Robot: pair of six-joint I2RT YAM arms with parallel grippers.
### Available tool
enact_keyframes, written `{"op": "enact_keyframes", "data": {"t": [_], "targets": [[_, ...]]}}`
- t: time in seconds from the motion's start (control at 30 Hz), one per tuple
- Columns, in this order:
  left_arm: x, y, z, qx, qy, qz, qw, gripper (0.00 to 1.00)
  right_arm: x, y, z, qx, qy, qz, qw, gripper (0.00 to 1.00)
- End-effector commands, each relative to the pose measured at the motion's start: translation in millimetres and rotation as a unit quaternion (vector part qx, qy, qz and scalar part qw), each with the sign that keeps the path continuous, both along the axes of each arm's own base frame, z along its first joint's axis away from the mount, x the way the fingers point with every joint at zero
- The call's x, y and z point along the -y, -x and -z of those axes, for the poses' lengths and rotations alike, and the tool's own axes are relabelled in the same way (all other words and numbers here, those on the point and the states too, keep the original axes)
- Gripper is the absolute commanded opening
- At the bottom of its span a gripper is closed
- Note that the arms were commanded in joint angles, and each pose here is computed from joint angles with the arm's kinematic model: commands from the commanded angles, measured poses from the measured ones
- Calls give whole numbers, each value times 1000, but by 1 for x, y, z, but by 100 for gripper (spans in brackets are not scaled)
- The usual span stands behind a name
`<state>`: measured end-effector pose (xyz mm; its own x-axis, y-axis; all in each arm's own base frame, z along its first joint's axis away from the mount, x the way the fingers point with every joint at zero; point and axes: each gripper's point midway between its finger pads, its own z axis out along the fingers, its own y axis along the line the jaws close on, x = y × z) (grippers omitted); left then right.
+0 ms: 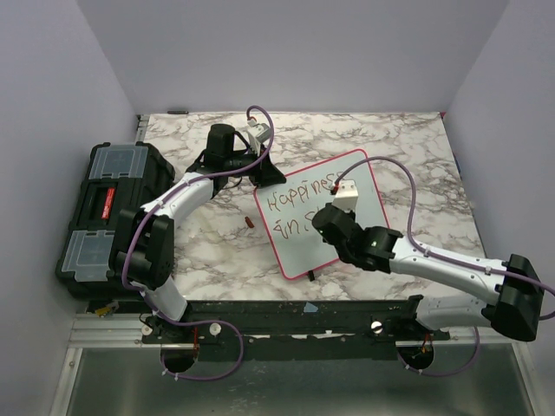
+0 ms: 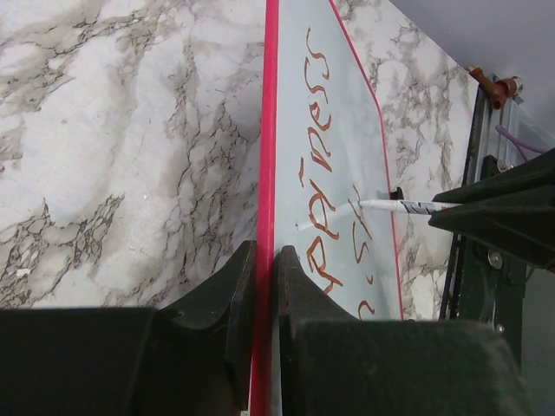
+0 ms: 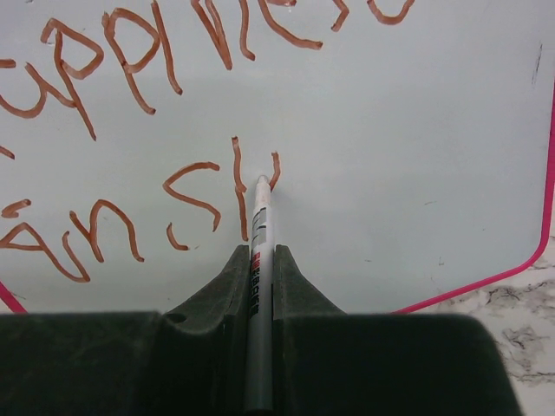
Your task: Write a sentence on the whiteboard
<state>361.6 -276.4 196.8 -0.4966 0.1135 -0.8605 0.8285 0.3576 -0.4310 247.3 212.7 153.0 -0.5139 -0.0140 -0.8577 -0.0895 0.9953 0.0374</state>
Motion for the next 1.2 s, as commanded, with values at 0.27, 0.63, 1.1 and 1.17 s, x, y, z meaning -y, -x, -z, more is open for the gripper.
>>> {"op": "enact_keyframes", "data": {"t": [0.27,0.63,1.1,1.17], "targets": [[1,-16,-16,67,-1,-6,998,0,17,-20,-5,17,47,50,997,1],[0,-17,-16,68,-1,-6,998,0,15,1,7,-22,-3,18,1000,1],[0,-16,-16,67,-2,-6,998,0,20,-7,1,-5,21,37,999,1],[0,-16,-16,67,-2,-6,998,0,22,-12,-4,6,30,45,999,1]]}}
